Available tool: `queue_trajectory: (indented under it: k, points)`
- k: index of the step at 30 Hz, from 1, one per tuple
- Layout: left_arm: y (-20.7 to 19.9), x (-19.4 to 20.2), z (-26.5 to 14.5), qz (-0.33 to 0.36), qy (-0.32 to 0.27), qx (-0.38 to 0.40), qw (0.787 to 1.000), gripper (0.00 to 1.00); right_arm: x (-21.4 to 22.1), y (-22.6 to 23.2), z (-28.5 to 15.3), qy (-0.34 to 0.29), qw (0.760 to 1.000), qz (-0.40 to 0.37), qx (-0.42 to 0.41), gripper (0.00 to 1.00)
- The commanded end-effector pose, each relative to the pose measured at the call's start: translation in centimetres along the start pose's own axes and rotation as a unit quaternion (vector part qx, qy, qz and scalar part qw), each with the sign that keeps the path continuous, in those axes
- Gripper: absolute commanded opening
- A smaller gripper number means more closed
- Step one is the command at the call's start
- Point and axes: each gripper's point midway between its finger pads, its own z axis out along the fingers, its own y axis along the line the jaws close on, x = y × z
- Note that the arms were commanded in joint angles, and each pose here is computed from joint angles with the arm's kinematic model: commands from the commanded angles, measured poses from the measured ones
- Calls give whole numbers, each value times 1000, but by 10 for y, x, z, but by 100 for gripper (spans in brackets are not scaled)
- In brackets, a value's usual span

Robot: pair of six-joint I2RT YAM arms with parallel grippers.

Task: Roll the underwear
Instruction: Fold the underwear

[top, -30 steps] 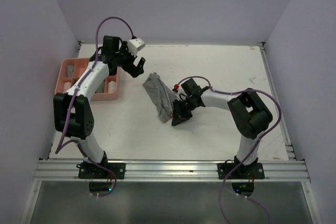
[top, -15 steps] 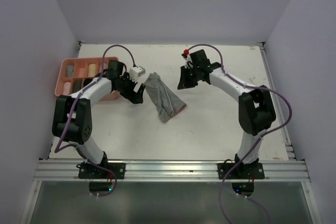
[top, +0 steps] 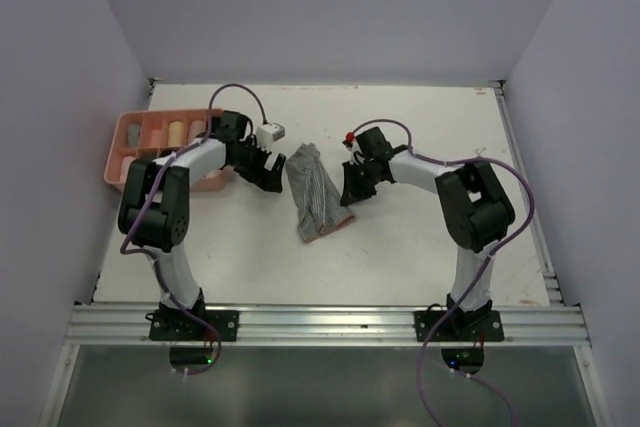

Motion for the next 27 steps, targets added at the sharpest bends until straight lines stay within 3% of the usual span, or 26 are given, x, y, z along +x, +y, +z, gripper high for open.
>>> queue_trajectory:
  k: [1, 3, 4, 9, 17, 19, 27]
  points:
    - [-5, -33, 13, 16, -38, 14, 999, 100, 64, 5, 1, 47, 998, 28, 13, 0]
    - [-11, -42, 20, 21, -43, 29, 998, 100, 68, 17, -5, 22, 999, 47, 1, 0]
    - [-13, -40, 29, 20, -38, 38, 998, 100, 90, 18, -4, 34, 995, 91, 8, 0]
    - [-46, -52, 57, 56, -30, 78, 995, 100, 90, 68, -5, -13, 985, 159, -60, 7]
    - [-73, -76, 94, 53, -29, 139, 988, 100, 67, 107, -24, -61, 983, 147, -91, 11]
    - [-74, -76, 103, 50, -22, 141, 989, 100, 72, 100, -33, -59, 987, 133, -69, 13]
    - [-91, -116, 125, 90, -48, 138, 985, 96, 50, 73, -97, -159, 986, 41, 12, 16]
